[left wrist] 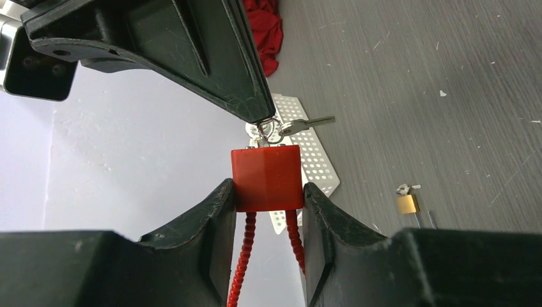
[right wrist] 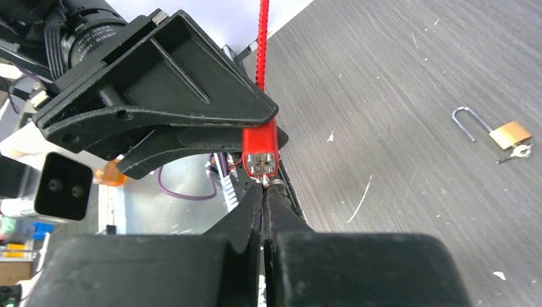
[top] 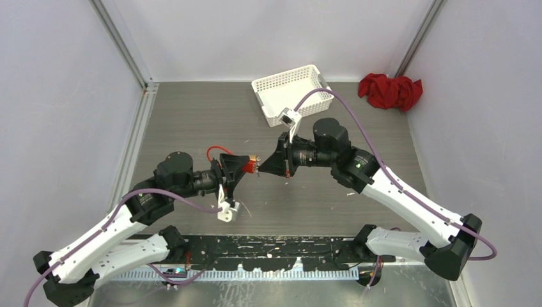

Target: Unlock with the key

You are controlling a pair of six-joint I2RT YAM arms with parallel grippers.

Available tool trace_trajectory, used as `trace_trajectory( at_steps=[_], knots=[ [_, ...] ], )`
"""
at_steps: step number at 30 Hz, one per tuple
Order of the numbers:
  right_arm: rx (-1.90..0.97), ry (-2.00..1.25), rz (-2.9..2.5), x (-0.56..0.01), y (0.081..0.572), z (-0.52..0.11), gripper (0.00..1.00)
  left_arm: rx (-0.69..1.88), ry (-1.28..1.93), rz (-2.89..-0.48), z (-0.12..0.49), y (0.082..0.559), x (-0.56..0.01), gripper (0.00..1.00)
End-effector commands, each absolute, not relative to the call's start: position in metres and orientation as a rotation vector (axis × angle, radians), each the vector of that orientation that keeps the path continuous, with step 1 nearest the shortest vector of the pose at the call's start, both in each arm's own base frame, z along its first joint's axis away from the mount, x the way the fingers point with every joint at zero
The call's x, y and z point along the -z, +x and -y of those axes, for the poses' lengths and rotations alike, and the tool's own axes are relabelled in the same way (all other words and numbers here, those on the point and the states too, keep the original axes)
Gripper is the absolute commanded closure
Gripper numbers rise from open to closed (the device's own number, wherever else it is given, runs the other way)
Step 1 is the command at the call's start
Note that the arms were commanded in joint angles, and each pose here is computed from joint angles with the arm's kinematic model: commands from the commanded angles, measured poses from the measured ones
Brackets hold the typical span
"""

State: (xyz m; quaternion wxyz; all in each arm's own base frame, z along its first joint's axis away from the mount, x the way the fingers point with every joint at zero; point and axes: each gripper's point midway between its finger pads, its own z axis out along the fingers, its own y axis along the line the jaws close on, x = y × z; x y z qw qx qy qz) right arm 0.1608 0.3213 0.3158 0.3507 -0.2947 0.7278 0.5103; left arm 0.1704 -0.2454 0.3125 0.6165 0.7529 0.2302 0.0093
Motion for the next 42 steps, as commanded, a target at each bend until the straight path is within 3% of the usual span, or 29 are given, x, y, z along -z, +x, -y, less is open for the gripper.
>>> trace_trajectory(
  at_steps=[1,19,42],
  knots=[
    [-1.271,-0.798,-1.758,-0.345,0.168,-0.319,0.97,0.031,1.664,-0.515,0.249,0.163,-0.344,1.0],
    [-1.191,-0.851,-1.623,-0.357,0.165,-0.313,0.99,0.099,1.627,-0.563,0.259,0.167,-0.362,1.0],
    [-1.406,-0.673,-1.661,-0.355,0.167,-0.339,0.99,-0.168,1.57,-0.009,0.28,0.136,-0.38,1.0]
  ],
)
